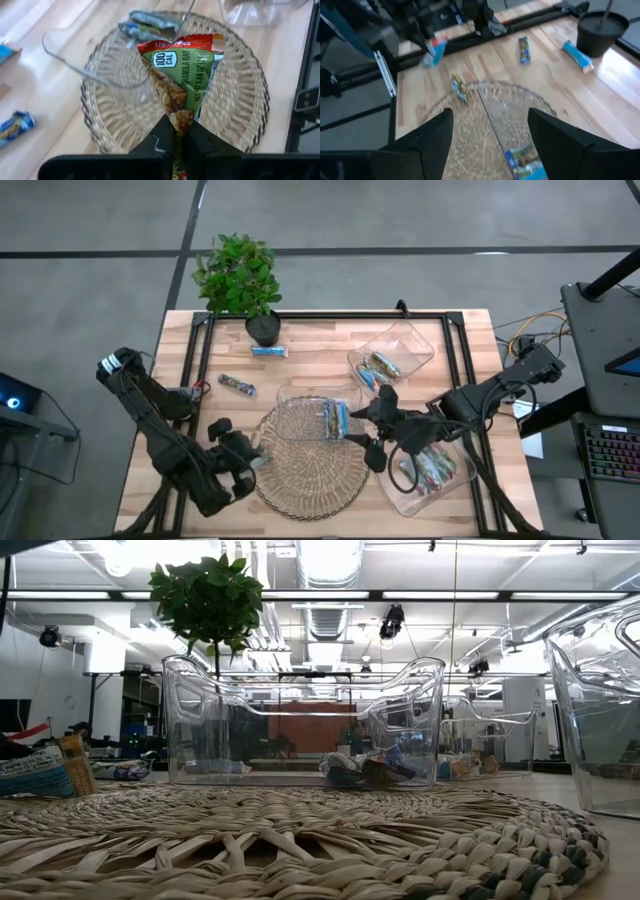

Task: Pick and place Granola Bars by type
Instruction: Put the red granola bar into the bottom transparent bin

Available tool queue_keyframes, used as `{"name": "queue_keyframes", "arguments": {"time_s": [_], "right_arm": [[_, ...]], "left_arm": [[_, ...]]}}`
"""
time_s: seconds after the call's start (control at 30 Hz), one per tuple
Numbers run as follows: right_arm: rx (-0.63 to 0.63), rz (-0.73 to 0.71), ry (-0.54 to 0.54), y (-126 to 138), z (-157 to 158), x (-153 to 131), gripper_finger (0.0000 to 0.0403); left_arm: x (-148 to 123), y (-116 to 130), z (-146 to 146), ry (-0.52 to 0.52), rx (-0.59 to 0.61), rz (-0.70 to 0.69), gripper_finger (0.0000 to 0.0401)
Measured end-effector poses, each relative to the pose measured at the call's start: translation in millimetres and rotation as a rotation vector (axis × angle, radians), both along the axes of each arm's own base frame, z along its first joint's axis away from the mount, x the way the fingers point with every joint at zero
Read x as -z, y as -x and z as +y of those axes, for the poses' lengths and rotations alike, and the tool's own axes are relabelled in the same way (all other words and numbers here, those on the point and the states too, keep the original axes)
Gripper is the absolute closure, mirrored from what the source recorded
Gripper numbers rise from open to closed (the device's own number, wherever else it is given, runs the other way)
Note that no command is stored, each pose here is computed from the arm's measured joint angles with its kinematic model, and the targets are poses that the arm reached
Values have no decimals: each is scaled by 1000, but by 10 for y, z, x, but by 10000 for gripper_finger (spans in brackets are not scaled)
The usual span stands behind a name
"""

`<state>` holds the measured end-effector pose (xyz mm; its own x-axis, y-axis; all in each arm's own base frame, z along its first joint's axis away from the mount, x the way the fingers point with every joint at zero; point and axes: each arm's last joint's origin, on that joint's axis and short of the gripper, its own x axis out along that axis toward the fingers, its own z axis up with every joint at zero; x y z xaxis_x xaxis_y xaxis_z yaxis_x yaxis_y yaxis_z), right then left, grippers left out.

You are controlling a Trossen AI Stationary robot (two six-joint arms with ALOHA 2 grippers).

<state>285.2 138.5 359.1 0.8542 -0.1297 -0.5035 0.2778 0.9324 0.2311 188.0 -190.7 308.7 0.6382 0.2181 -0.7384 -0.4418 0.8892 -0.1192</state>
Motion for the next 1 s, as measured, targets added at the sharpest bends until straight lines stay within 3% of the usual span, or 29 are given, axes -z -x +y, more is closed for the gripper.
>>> {"name": "queue_keyframes", "arguments": {"time_s": [0.63,1.0], "right_arm": [[3,-155,27,-140,-136,-250,149],[32,-202,21,-200,-229,-295,126]], "left_arm": [[-315,-780,376,-215,16,-352,401],[-630,-1068,622,-251,65,-535,401]]}}
